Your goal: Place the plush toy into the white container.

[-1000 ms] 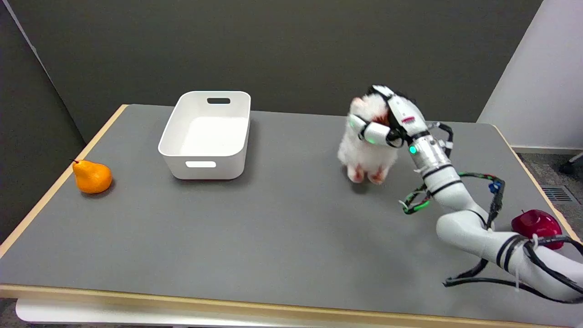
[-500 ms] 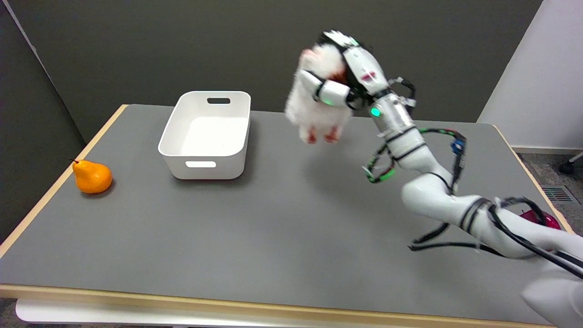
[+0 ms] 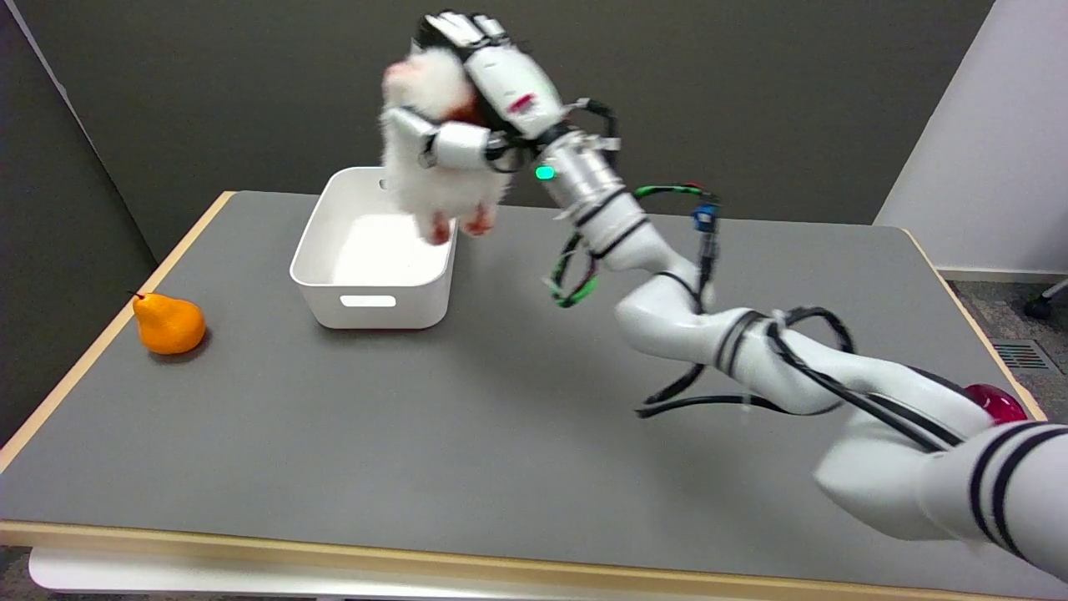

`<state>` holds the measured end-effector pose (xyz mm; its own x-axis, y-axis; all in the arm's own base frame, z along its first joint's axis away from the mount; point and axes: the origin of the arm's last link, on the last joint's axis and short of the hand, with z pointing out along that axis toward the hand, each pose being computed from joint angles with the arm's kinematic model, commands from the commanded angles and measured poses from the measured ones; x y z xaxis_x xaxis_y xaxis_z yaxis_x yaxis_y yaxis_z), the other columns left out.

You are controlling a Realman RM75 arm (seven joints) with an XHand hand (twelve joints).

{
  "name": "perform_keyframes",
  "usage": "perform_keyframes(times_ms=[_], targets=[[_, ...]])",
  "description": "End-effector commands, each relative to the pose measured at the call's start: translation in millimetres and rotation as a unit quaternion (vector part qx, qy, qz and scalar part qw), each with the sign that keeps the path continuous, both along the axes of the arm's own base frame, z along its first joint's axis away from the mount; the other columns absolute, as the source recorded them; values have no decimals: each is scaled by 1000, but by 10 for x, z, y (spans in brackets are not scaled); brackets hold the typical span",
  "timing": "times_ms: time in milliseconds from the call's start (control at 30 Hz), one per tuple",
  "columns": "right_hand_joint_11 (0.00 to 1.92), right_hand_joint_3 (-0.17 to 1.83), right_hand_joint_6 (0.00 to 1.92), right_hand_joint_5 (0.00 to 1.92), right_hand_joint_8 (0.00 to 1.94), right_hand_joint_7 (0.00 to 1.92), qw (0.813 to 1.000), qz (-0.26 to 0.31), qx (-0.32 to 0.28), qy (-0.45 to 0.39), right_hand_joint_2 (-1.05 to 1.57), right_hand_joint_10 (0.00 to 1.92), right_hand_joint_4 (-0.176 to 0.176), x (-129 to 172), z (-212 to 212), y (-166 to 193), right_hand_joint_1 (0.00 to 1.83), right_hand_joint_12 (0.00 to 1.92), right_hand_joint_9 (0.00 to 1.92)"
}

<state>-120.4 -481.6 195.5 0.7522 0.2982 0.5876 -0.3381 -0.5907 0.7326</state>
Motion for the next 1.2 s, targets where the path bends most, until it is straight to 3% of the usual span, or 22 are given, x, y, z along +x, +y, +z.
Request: perform_keyframes(times_ms=[33, 333, 533, 600, 667, 733, 867, 967, 1167, 1200], targets=[[-1, 688, 1921, -1, 1941, 108, 986, -57, 7, 155, 916, 1921, -66, -273, -1333, -268, 867, 1921, 607], [-1, 749, 1890, -1, 1941, -1, 981, -128, -56, 136, 896, 1921, -72, -654, -885, -423, 831, 1921, 539], [-1, 745, 1879, 6, 1941, -1, 968, -146, -96, 181, 895, 1921, -72, -831, -717, -461, 818, 1921, 537], [7, 791, 1836, 124, 1908, 35, 960, -172, -103, 194, 849, 1844, -54, -913, -634, -493, 685, 1920, 503], [84, 907, 1200, 438, 1477, 321, 959, -180, -105, 192, 791, 1039, 11, -936, -580, -501, 563, 1841, 510], [2, 1002, 242, 60, 142, 74, 961, -179, -107, 183, 655, 440, 91, -937, -552, -489, 341, 927, 46], [-1, 1031, 147, 23, 97, -1, 966, -164, -107, 169, 657, 280, 85, -852, -513, -479, 419, 770, 5], [-1, 988, 162, -1, 55, -1, 968, -158, -103, 166, 636, 267, 87, -809, -542, -475, 303, 791, -1], [-1, 978, 125, -1, 46, -1, 973, -151, -94, 149, 604, 247, 86, -726, -577, -473, 278, 776, -1], [-1, 933, 59, -1, 22, -1, 973, -151, -92, 146, 563, 118, 89, -716, -579, -474, 281, 737, -1]])
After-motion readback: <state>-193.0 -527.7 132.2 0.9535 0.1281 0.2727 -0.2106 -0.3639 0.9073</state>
